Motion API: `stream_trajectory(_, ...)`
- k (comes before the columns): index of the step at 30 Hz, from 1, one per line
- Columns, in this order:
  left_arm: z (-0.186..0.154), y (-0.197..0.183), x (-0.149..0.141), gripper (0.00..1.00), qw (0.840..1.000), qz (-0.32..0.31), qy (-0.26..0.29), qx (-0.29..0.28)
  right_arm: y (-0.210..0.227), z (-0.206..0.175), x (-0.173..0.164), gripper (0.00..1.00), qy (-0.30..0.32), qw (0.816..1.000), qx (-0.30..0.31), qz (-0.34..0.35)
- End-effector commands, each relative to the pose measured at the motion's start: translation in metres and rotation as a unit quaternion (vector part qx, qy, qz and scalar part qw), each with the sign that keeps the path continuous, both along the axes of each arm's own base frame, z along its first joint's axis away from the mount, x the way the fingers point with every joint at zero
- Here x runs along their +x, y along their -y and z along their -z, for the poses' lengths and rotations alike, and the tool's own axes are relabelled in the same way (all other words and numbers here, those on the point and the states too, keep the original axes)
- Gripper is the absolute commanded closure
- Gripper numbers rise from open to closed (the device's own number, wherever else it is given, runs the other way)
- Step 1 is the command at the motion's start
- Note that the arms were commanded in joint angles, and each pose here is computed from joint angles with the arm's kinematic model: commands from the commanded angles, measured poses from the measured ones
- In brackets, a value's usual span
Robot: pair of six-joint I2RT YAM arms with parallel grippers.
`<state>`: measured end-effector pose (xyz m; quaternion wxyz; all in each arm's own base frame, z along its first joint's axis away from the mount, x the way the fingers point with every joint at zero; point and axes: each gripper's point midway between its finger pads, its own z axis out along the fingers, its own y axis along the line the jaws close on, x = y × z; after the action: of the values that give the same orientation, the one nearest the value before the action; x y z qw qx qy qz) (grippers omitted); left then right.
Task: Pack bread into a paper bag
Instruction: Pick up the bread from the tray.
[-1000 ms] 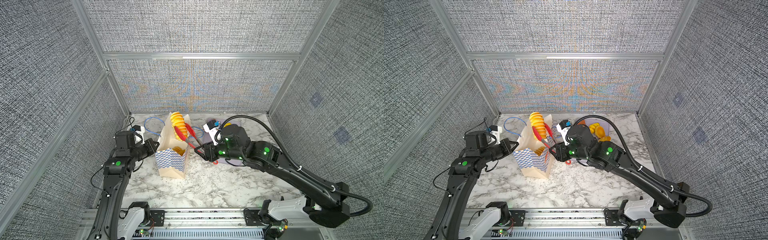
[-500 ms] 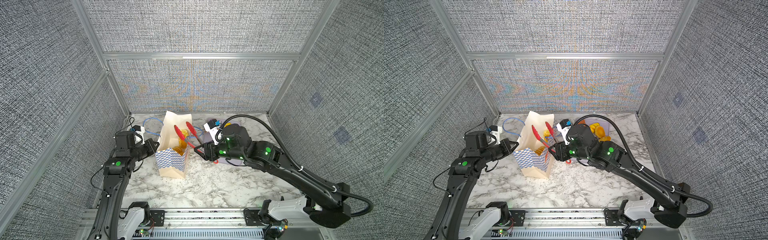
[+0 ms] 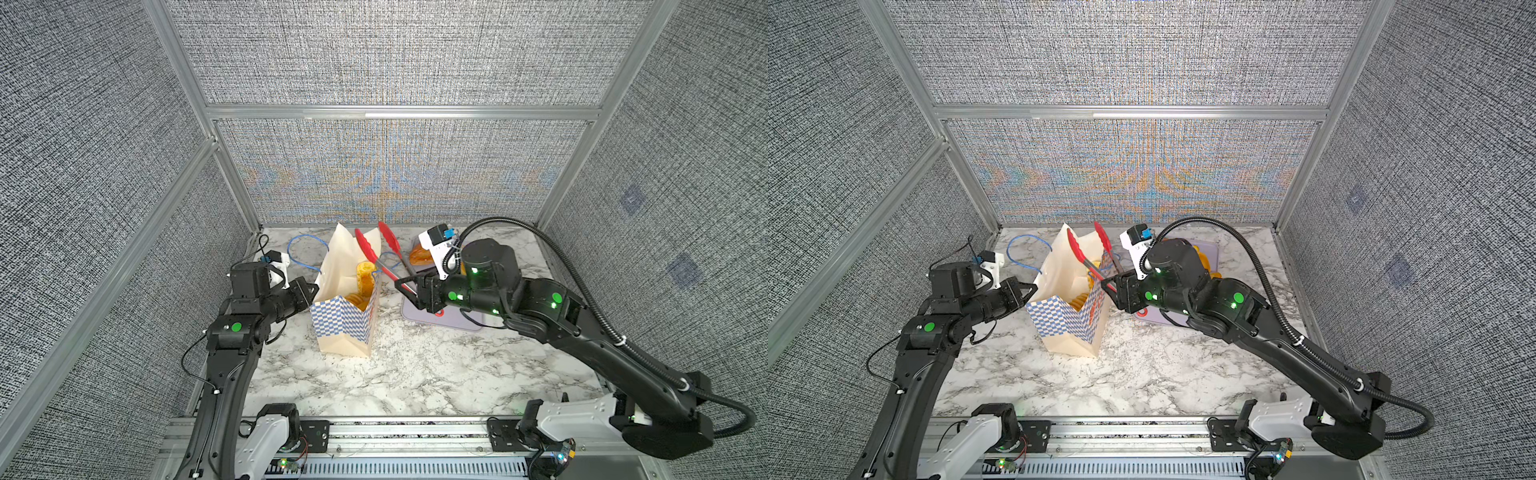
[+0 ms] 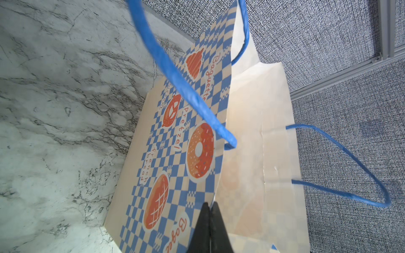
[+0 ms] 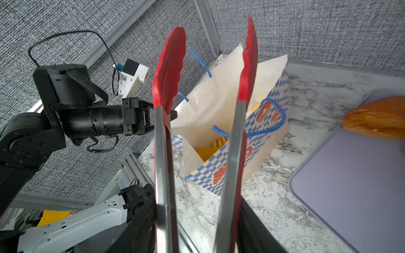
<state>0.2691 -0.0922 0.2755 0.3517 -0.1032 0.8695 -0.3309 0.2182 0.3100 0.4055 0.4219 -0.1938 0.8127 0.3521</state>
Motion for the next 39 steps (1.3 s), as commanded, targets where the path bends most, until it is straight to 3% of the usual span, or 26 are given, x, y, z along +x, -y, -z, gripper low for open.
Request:
stream_trajectory(1,-0.003,0.0,0.002,0.94,1.0,0.002,0.007,0.0,0.021,-0.006,0.012,0.47,0.025,0.999,-0.014,0.043)
stream_trajectory(9,-0.003,0.001,0.002,0.94,1.0,0.004,0.007,0.001,0.094,0.018,0.037,0.48,0.003,0.988,-0.038,0.151)
stream_trajectory(17,-0.002,0.001,0.003,0.94,1.0,0.004,0.007,0.0,0.161,0.087,0.053,0.48,-0.088,0.963,-0.082,0.24)
stream_trajectory(27,-0.001,0.002,0.006,0.94,1.0,0.007,0.007,-0.002,0.2,0.187,0.055,0.49,-0.245,0.928,-0.065,0.275)
stream_trajectory(39,0.001,0.004,0.01,0.94,1.0,0.012,0.009,-0.005,0.221,0.242,0.05,0.5,-0.337,0.894,-0.032,0.294)
